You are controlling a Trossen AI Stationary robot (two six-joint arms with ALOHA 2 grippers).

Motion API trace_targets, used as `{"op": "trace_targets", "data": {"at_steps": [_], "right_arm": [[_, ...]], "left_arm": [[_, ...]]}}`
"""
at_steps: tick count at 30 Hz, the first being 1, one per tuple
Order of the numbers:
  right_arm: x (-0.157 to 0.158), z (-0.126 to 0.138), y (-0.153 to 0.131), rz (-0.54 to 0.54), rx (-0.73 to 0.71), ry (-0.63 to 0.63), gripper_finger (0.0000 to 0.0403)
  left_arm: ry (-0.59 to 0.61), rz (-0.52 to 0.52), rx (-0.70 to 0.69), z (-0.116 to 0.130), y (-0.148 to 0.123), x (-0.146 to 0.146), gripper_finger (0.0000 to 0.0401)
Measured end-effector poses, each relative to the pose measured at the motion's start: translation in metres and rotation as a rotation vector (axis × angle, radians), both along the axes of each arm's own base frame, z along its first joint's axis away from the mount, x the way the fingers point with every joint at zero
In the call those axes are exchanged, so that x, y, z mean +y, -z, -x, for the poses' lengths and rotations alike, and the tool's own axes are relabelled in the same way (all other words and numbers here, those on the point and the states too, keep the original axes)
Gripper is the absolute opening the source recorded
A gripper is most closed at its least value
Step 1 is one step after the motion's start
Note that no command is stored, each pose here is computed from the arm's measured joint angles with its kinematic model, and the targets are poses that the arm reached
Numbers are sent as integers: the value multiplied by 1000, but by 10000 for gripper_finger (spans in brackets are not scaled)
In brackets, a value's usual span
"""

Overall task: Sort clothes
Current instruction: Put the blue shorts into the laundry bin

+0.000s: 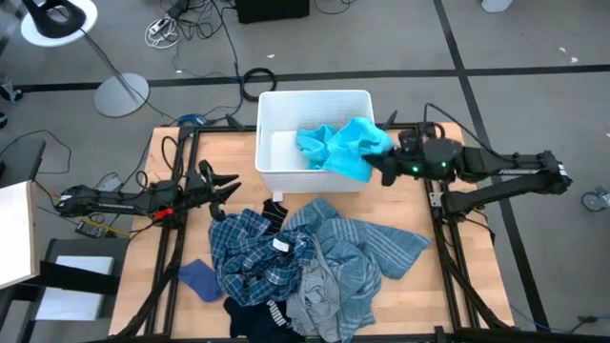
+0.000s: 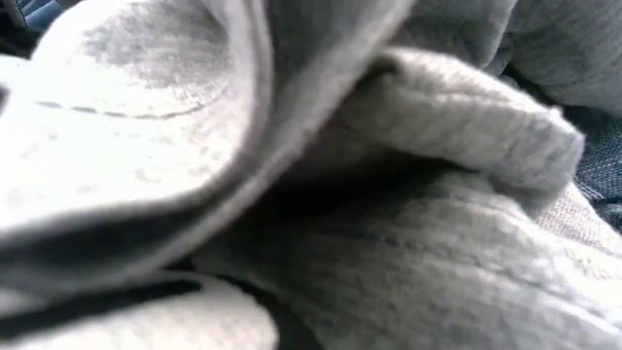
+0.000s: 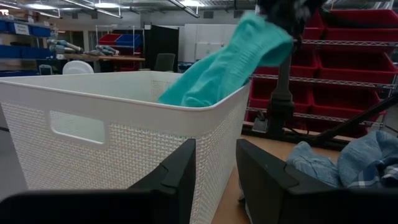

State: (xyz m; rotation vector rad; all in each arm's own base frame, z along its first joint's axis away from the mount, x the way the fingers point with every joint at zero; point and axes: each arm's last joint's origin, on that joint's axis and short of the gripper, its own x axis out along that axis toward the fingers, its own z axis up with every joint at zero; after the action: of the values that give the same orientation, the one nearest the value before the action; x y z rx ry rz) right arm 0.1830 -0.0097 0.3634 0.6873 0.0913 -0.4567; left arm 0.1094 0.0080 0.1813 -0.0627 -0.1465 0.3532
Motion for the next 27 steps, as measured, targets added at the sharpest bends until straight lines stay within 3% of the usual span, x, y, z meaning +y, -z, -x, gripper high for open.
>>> {"op": "trace_targets", "data": {"at_steps": [7, 16, 21, 27], "right_arm": [[-22, -62, -35, 159, 97, -34, 1], [-71, -149, -33, 261, 286, -36, 2], [-90, -178, -24, 291, 510, -28, 3], [-108, -196, -10, 244, 628, -19, 17]], "left_arm": [[0, 0, 0, 0, 0, 0, 121], [0, 0, 0, 0, 0, 0, 121], [0, 0, 0, 0, 0, 0, 121], [0, 0, 0, 0, 0, 0, 121]]}}
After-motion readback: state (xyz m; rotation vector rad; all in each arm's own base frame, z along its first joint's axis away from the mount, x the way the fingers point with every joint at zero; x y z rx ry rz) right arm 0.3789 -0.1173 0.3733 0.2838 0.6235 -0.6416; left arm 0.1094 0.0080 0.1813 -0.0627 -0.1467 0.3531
